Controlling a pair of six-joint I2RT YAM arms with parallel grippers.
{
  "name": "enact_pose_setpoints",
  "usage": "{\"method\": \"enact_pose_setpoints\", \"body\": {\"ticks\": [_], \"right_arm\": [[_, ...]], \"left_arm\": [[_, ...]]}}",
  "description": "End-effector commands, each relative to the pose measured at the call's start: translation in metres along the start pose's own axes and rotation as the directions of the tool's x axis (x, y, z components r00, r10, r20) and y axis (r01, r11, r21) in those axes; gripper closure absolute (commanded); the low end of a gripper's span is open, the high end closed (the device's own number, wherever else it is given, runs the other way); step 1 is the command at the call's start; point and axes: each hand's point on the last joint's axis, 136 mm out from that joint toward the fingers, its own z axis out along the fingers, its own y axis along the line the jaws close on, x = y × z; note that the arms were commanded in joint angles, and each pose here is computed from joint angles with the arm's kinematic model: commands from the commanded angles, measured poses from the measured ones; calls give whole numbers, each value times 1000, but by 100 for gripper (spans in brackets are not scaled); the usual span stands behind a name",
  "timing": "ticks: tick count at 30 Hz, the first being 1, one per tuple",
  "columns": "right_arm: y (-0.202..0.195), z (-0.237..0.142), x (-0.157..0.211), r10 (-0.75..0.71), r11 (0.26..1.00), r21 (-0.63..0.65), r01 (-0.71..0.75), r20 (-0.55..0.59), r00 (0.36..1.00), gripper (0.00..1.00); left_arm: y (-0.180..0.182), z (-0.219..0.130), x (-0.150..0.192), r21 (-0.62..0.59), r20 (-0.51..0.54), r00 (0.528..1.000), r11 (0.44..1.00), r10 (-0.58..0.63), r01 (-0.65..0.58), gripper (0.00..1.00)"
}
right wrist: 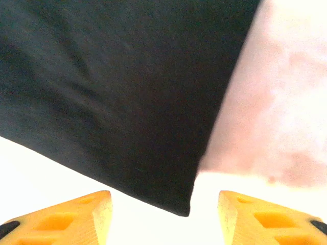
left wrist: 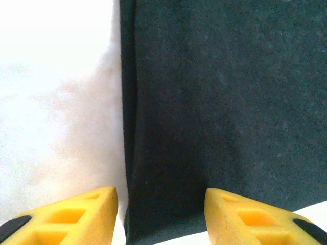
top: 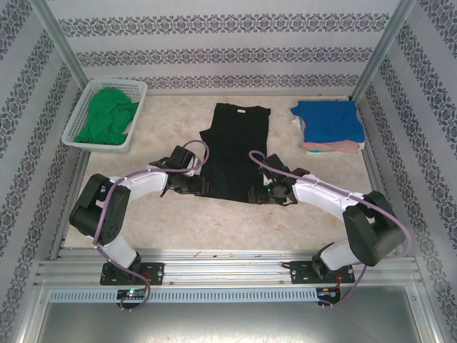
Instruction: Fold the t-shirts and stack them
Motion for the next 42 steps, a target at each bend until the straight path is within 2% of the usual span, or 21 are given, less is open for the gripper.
{"method": "enact_pose_setpoints", "body": {"ticks": [1, 6, 10, 14, 17, 18, 20, 22, 23, 26, 28, 31, 36, 42], "right_arm": [[7, 3, -1, 39, 999, -20, -39, 7, 999, 43], [2, 14, -2, 69, 998, -10, -69, 26, 997, 50], [9, 22, -5, 70, 997, -36, -69, 18, 997, 55], [-7, 26, -1, 58, 996, 66, -59, 24, 998, 58], [-21, 18, 9, 13, 985, 169, -13, 3, 1000, 61], [-26, 15, 12, -1, 981, 196, 1, 4, 1000, 61], [-26, 12, 17, 6, 986, 164, -7, 3, 1000, 61], [-21, 12, 17, 28, 995, 97, -30, 23, 999, 62], [-19, 12, 15, 42, 997, 68, -44, 34, 999, 62], [-10, 13, 10, 64, 998, 16, -64, 47, 997, 63], [-5, 17, 9, 69, 998, -8, -68, 44, 997, 63], [-5, 25, 11, 76, 997, -9, -76, 18, 997, 63], [-15, 32, 17, 114, 993, 32, -114, 6, 993, 64], [-18, 19, 14, 121, 992, 42, -123, 45, 992, 78]], "left_arm": [[-14, -1, -6, 78, 31, 1000, 997, 7, -9, 55], [-15, 2, 7, 114, 11, 1000, 993, -13, 12, 70], [-22, -2, 12, 167, 27, 999, 986, -29, 24, 78], [-18, -9, 18, 152, 24, 999, 988, -37, 33, 88], [-18, -18, 28, 145, -2, 1000, 989, -23, 23, 91], [-18, -21, 31, 144, -6, 1000, 989, -15, 16, 87], [-12, -24, 34, 107, -15, 1000, 994, -17, 18, 73], [-10, -24, 33, 92, -16, 1000, 996, -14, 16, 72], [-10, -23, 31, 88, -15, 1000, 996, -20, 21, 68], [-11, -18, 23, 92, 8, 1000, 995, -25, 24, 47], [-11, -12, 18, 96, 17, 1000, 995, -16, 14, 42], [-11, -1, 19, 92, -34, 999, 996, -19, 22, 43], [-20, 9, 25, 117, -57, 998, 993, -22, 28, 45], [-32, 12, 45, 151, -68, 997, 987, -48, 57, 68]]}}
